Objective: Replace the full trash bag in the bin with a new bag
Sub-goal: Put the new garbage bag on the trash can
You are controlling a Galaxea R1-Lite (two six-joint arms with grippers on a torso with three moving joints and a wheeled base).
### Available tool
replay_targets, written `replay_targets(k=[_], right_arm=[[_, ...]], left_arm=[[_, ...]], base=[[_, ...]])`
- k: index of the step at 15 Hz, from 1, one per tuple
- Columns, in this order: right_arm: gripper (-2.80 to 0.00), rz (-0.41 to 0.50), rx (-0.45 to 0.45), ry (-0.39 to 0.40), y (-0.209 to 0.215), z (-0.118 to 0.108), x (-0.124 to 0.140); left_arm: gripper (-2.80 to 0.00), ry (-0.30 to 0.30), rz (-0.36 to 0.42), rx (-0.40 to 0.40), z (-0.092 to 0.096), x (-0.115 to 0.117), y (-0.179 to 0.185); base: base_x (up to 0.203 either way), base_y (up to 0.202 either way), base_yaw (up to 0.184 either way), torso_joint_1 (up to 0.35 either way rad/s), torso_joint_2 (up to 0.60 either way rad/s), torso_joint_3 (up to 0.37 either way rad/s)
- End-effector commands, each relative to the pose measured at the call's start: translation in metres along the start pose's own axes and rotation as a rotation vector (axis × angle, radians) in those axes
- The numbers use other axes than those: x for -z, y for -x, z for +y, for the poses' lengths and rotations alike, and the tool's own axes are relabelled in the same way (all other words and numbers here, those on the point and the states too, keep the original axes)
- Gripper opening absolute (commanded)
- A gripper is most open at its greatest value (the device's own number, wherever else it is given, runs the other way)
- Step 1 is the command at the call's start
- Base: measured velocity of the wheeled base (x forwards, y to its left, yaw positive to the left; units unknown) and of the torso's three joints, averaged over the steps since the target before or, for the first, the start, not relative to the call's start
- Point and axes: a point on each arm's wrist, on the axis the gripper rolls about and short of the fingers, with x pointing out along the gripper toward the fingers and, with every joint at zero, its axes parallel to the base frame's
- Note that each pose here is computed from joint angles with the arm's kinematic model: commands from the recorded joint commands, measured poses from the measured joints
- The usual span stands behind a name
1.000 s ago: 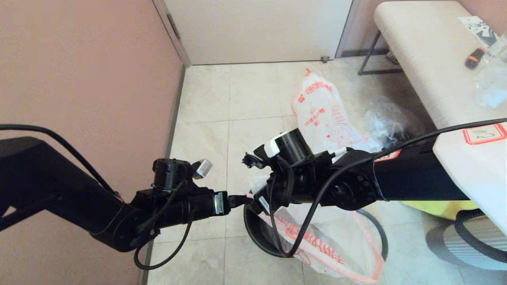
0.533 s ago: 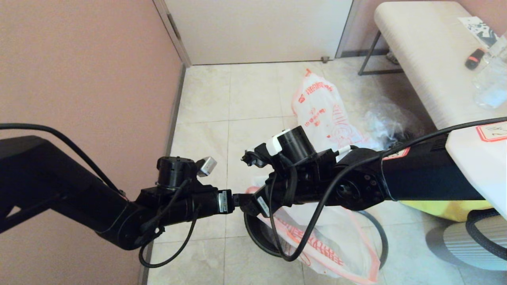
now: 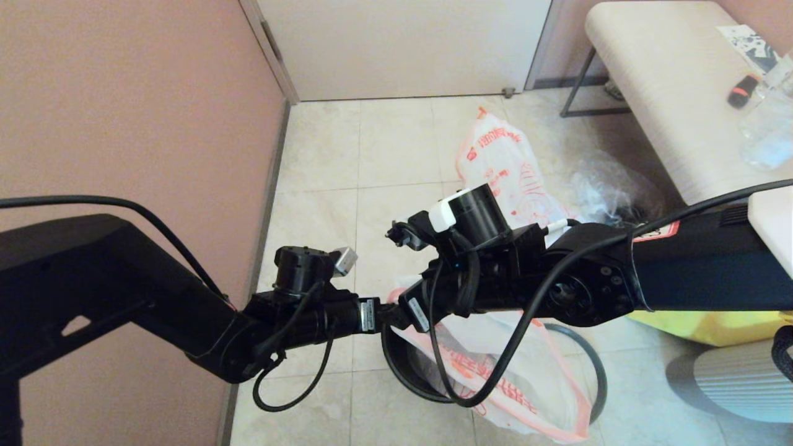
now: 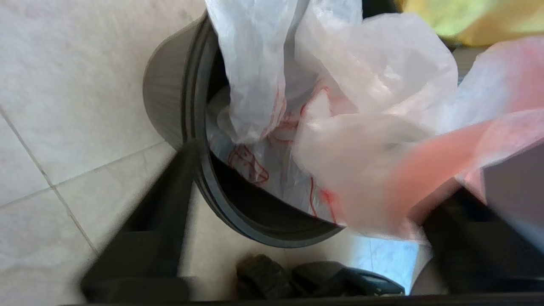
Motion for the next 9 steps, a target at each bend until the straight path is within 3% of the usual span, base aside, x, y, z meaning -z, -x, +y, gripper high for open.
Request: replay_targets(k=[1, 4, 9], right_arm=[[0.00, -0.008, -0.010, -0.007, 0.003, 0.001, -0.001], [0.00, -0.019, -0.007, -0.018, 0.009, -0.001, 0.002], [0.00, 0.028, 0.052, -0.057, 0.031, -0.024, 0.034]], left_arm=[[-2.80, 0.005, 0.006, -0.001, 0.002, 0.003, -0.005], [-2.80, 0.010, 0.011, -0.007, 0.002, 0.005, -0.004], [-2.80, 0.016, -0.002, -0.010, 0.001, 0.003, 0.006]], base=[[0.000, 0.000, 0.000, 0.000, 0.00, 0.000], [0.000, 0.000, 0.000, 0.000, 0.00, 0.000], [0.000, 0.000, 0.000, 0.000, 0.00, 0.000]])
